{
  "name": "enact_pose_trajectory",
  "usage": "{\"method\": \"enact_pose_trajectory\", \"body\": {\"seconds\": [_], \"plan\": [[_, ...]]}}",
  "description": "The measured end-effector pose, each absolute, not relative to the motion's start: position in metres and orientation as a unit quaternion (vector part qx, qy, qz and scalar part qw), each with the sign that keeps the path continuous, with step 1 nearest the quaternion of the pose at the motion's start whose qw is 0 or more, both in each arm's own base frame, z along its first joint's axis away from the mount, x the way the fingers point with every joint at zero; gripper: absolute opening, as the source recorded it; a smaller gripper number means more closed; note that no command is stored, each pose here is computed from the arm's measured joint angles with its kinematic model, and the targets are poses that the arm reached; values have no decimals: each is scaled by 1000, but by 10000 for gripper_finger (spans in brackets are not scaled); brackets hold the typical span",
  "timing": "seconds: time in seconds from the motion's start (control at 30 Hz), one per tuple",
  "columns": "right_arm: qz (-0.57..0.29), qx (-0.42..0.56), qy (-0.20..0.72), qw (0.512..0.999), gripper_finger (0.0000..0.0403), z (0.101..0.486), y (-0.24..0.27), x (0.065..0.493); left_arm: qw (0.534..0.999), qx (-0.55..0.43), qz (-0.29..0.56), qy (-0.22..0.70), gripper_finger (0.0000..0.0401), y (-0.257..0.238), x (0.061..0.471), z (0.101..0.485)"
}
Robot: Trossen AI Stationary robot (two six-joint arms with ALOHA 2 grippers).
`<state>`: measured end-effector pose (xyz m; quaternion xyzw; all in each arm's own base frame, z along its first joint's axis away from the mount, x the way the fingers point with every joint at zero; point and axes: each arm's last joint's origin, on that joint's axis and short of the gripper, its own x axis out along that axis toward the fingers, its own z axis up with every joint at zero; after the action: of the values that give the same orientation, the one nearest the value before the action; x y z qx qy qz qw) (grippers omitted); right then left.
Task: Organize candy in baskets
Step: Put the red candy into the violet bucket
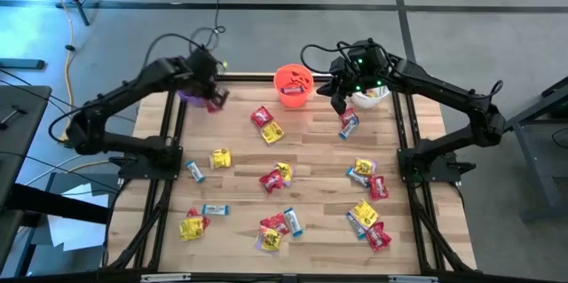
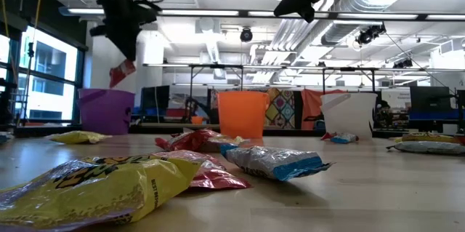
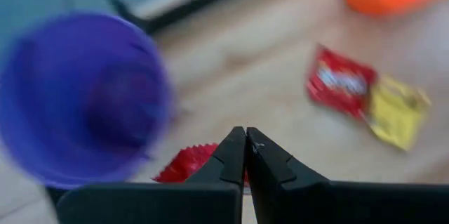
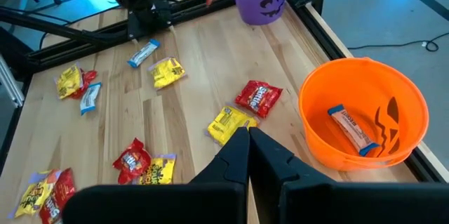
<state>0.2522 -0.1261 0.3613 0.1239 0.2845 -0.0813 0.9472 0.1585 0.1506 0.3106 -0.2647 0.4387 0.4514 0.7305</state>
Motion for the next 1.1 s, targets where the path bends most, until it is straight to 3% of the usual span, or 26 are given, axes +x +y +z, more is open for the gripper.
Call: {"method": "enact_pose_trajectory", "body": {"seconds": [0.27, 0.47, 0.97, 1.1], "plan": [[-82, 125, 284, 947, 0, 361, -126, 252, 683, -256, 568, 381, 0, 192, 120, 333], [-82, 125, 285, 947, 0, 361, -126, 252, 672, -273, 549, 415, 0, 206, 123, 319], [-71, 122, 286, 948, 0, 361, -120, 255, 565, -306, 500, 580, 0, 243, 140, 247], [-66, 120, 287, 948, 0, 361, -118, 256, 573, -303, 489, 584, 0, 239, 142, 252]]}}
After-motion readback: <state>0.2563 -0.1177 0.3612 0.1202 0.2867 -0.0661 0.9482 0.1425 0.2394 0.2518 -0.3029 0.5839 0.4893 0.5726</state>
